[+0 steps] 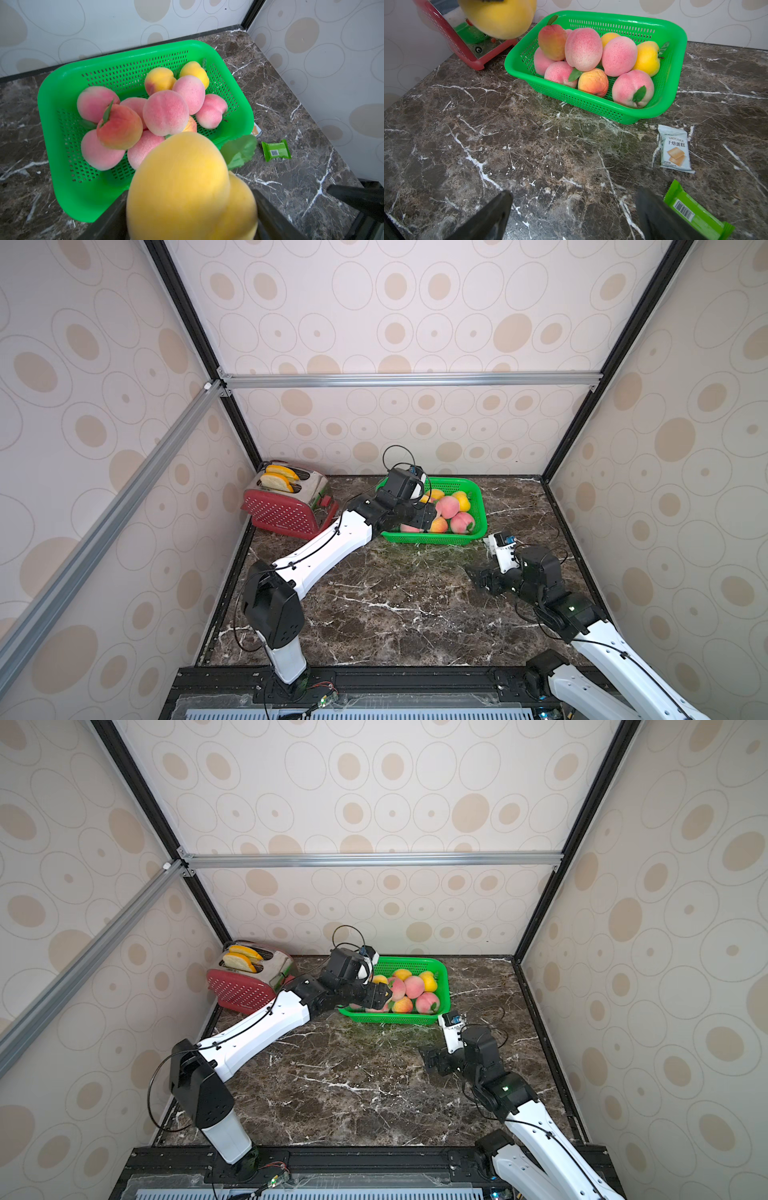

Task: Put the peaches into the basket
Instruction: Pick up the peach from the center of the board, then place the peach in the basket.

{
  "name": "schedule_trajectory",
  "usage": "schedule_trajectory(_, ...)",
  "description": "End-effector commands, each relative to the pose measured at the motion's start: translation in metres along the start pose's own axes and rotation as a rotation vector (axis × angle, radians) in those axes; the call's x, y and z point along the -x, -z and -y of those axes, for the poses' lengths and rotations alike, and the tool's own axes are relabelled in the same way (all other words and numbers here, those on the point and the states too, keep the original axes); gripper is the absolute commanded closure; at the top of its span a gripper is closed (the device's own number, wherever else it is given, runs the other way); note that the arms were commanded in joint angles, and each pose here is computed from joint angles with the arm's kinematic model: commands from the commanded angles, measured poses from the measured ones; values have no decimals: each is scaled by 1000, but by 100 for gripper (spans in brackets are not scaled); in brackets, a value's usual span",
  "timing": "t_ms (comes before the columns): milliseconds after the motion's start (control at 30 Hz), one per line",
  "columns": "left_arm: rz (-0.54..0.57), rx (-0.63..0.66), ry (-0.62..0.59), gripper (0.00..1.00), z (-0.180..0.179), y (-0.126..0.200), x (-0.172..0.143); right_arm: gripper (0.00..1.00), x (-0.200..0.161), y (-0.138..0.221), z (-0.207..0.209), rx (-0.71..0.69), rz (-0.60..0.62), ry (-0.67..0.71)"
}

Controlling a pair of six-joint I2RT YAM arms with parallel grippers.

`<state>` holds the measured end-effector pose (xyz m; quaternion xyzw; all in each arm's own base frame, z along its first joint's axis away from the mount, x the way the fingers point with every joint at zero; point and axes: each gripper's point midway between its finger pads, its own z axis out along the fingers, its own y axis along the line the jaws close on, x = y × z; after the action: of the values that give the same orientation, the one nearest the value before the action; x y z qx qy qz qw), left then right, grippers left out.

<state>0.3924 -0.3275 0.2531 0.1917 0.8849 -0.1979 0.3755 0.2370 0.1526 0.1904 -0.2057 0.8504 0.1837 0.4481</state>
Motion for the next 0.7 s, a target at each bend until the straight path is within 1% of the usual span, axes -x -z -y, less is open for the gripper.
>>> schedule_trajectory(0,-27,30,-27,22,-14,-11,9,3,4,5,0,-6,8,11)
schedule_trajectory(167,7,45,12,22,-37,-25,35,3,4,6,2,-16,11,16)
schedule_trajectory(300,24,60,4,22,-52,-34,48,3,4,7,1,-15,16,20)
schedule_trajectory(400,20,63,-30,22,-56,-45,52,2,4,8,2,-21,18,23)
schedule_trajectory(533,6,68,-46,22,-63,-63,53,2,2,7,3,-25,14,24)
schedule_trajectory(667,24,35,-75,21,-62,-78,60,2,0,7,4,-26,12,21)
